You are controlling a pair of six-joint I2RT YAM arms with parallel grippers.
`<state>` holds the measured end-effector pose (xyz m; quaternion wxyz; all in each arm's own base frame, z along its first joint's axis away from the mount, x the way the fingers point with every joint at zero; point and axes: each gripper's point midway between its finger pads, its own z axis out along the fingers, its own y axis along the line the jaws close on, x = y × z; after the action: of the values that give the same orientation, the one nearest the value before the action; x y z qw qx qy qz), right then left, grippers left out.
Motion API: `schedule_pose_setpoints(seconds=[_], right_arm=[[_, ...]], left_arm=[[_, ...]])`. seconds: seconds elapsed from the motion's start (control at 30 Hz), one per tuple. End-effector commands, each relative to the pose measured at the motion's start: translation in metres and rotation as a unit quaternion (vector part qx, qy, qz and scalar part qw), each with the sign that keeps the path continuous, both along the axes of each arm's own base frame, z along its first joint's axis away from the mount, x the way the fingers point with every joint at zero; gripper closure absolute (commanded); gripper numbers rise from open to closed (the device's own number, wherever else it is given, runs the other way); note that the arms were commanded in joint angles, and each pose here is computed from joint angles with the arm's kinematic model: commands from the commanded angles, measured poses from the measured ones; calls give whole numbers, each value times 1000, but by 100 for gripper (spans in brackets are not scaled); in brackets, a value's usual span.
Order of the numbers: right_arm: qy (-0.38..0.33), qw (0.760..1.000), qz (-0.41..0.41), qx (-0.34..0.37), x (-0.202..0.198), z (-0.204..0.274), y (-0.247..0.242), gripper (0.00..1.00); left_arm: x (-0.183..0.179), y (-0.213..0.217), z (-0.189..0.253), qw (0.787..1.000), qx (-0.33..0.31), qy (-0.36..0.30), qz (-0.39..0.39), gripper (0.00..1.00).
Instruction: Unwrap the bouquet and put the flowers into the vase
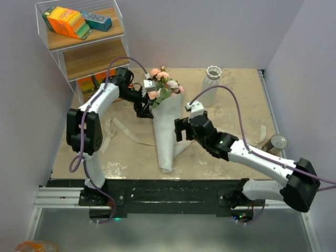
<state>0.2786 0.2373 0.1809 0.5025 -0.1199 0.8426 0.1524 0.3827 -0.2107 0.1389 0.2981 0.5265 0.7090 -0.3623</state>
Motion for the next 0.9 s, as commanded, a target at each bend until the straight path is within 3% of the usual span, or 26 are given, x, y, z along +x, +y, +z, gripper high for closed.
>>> schedule_pose_setpoints(seconds=[0.0,0.1,0.3,0.43,0.57,0.7,0.87], right_arm=[[-49,996,-3,-79,-12,8,29,1],[-71,985,-5,-157,-32,-3,37,1],[-131,962,68,-231,-86,0,75,1],[-176,920,112,-332,-117,-18,97,1],[-205,885,177,-379,-150,-33,121,1],[-232,842,212,-439,-163,-44,134,1],[-243,814,220,-479,-163,-59,139,2]], left_arm=[[-12,4,-11,998,-35,40,-31,1],[-19,12,-13,998,-43,53,-16,1],[-13,40,-26,997,-13,53,60,1],[-17,57,-16,993,-19,70,91,1],[-22,73,-5,991,-4,65,121,1],[-37,80,1,989,9,62,137,1],[-47,88,16,987,14,46,152,1]])
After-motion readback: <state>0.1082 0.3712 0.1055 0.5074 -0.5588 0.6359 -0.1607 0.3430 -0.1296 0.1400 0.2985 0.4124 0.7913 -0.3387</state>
